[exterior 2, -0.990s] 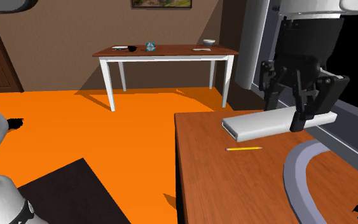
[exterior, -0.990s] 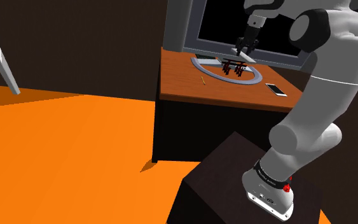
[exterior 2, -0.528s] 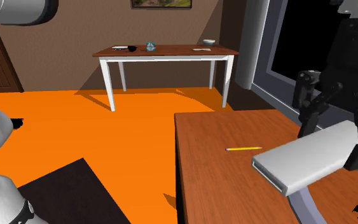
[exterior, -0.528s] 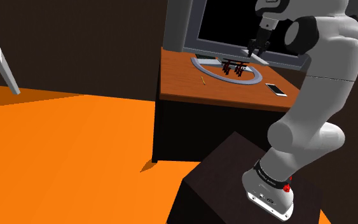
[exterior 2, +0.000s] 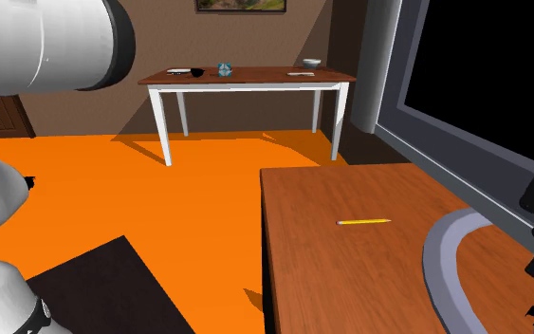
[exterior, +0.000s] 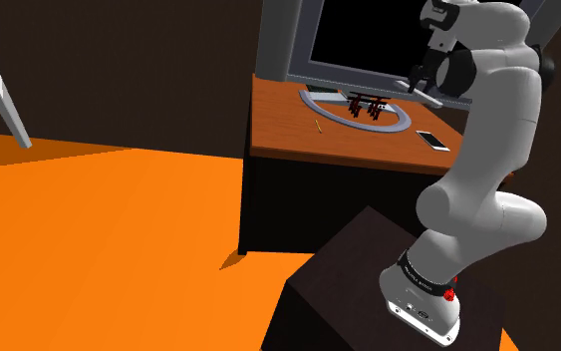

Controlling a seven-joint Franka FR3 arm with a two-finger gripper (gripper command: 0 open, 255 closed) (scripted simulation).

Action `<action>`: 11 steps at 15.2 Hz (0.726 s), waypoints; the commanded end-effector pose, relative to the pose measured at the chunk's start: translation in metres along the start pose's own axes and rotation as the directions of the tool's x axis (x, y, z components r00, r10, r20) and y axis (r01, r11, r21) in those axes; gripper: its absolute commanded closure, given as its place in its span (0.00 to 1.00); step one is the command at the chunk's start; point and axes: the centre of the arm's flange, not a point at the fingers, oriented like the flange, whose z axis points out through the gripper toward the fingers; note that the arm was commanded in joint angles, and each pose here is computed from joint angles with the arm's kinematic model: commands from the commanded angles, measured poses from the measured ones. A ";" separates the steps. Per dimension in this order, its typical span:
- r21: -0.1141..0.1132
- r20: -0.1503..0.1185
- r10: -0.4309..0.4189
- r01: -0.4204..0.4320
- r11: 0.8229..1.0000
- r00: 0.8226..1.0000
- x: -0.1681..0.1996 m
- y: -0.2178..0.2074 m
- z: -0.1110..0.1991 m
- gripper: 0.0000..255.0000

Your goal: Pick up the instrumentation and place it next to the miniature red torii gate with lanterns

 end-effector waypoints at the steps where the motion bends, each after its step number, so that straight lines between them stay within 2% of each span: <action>1: -0.053 -0.077 0.004 -0.009 0.999 0.997 0.005 0.027 -0.007 1.00; 11: -0.053 -0.077 0.004 -0.009 0.999 0.997 0.009 0.028 0.045 1.00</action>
